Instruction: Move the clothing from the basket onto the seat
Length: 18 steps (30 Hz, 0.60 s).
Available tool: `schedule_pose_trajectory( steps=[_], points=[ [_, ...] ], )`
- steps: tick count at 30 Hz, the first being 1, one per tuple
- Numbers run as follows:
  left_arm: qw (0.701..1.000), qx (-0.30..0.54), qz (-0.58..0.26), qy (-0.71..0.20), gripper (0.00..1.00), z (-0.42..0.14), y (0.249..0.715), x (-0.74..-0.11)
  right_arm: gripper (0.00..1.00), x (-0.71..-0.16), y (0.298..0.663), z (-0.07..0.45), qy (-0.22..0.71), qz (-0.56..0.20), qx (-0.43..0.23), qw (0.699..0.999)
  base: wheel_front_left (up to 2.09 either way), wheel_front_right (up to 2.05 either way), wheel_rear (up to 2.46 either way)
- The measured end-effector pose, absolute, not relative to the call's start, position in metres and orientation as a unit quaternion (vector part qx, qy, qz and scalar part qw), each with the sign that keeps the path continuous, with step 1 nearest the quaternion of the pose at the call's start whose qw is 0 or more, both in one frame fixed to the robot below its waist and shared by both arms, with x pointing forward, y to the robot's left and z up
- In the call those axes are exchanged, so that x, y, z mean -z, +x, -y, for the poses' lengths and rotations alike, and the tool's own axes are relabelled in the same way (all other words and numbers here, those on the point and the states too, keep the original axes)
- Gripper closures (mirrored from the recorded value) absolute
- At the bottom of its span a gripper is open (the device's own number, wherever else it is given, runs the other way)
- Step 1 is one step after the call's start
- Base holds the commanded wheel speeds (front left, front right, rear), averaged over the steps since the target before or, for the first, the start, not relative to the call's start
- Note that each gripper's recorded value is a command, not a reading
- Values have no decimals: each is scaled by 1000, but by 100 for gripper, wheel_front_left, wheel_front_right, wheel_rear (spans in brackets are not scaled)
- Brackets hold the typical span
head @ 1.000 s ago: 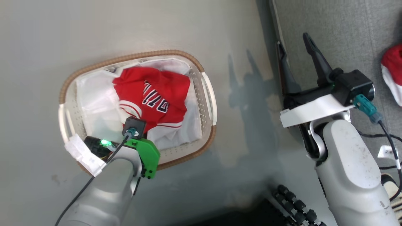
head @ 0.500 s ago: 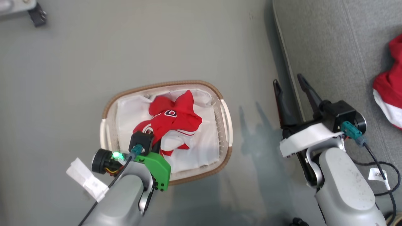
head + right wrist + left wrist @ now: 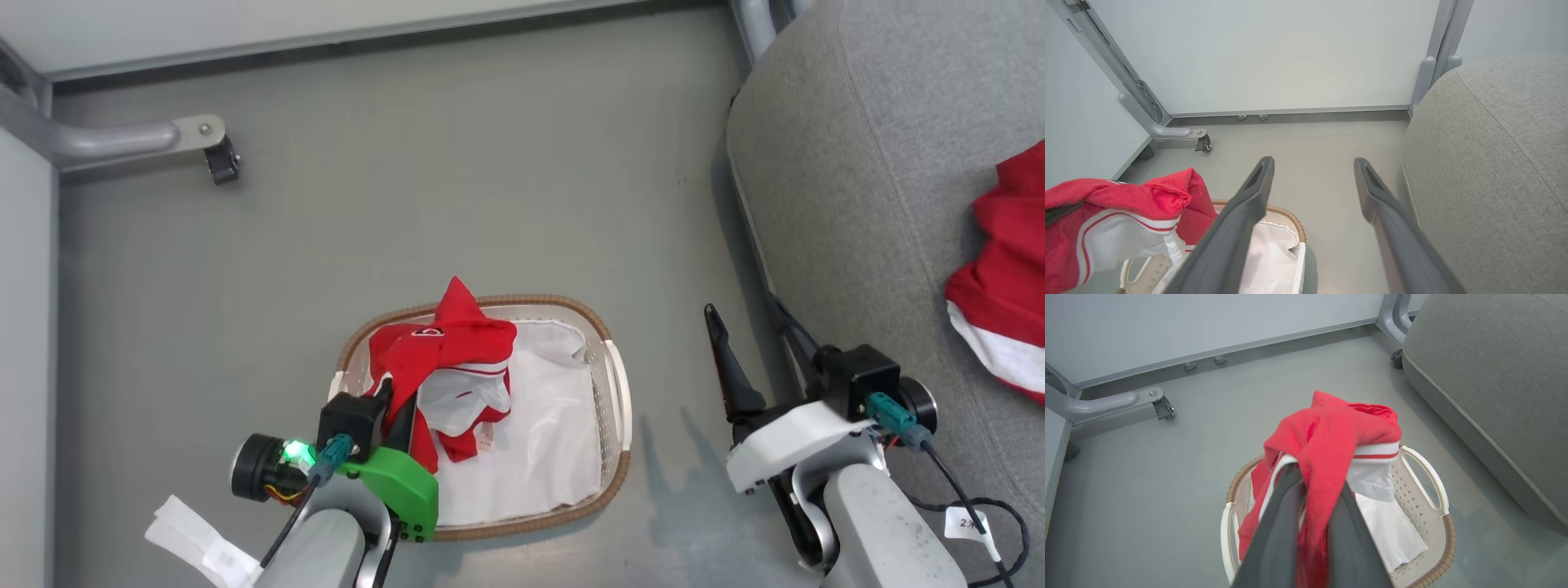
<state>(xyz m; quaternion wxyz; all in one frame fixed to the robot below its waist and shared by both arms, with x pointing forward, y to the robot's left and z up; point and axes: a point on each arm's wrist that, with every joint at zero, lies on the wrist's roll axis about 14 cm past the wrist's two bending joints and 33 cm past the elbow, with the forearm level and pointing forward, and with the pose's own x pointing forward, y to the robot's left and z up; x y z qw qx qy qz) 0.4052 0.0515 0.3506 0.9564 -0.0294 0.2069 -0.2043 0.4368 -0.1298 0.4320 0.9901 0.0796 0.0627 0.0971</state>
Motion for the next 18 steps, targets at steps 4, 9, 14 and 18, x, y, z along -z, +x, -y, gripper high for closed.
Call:
schedule_pose_trajectory(
  steps=[4,9,14,18],
  points=[
    [968,201,-148,-31,100,-55,414,-389,0,-446,428,125,79,-47,-105,990,0,0,0],
    [977,198,-78,-34,100,-58,422,-436,0,-458,417,120,78,-35,-113,990,0,0,0],
    [979,201,-10,-40,100,-57,425,-483,0,-466,405,116,78,-28,-118,990,0,0,0],
    [976,207,44,-43,100,-56,425,-520,0,-471,398,113,77,-22,-124,989,0,0,0]
  ],
)
